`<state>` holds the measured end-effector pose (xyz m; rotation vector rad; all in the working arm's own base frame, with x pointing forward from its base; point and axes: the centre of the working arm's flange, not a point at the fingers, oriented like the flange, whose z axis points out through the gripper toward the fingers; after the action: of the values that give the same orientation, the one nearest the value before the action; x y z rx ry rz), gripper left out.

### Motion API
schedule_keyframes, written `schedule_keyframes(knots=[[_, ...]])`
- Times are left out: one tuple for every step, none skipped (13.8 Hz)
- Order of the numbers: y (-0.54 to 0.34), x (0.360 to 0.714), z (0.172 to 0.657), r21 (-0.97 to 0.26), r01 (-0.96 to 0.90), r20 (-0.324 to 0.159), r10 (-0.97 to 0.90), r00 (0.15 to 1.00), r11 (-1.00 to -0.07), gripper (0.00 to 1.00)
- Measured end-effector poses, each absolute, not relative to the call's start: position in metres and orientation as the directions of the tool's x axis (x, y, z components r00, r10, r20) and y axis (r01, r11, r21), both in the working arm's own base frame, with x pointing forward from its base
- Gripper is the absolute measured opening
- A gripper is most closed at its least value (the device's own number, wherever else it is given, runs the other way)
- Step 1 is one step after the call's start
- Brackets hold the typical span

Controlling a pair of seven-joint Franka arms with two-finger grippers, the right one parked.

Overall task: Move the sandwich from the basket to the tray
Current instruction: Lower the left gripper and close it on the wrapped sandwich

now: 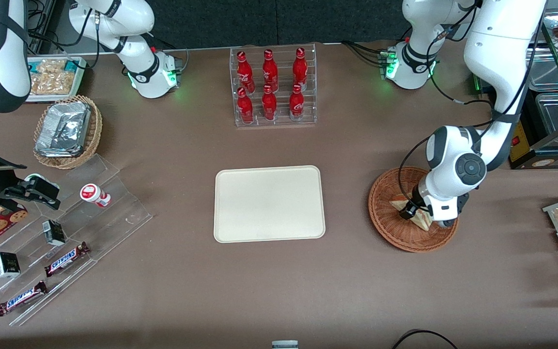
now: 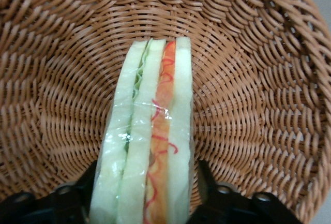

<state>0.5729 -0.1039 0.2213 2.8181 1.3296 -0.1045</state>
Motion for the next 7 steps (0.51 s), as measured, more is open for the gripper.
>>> schedule_keyframes(knots=[[-0.104, 0.573, 0.221, -0.007, 0.771, -0.07, 0.77, 0.634, -0.636, 0.6], [-0.104, 0.573, 0.222, -0.006, 0.771, -0.069, 0.77, 0.635, -0.636, 0.52], [-0.104, 0.573, 0.222, -0.004, 0.771, -0.068, 0.77, 0.635, -0.636, 0.42], [-0.104, 0.574, 0.223, -0.001, 0.771, -0.066, 0.769, 0.636, -0.637, 0.35], [-0.104, 0.575, 0.225, 0.005, 0.769, -0.062, 0.767, 0.639, -0.64, 0.26], [-0.105, 0.577, 0.229, 0.014, 0.766, -0.056, 0.764, 0.643, -0.643, 0.21], [-0.108, 0.581, 0.238, 0.027, 0.758, -0.049, 0.756, 0.653, -0.652, 0.2]])
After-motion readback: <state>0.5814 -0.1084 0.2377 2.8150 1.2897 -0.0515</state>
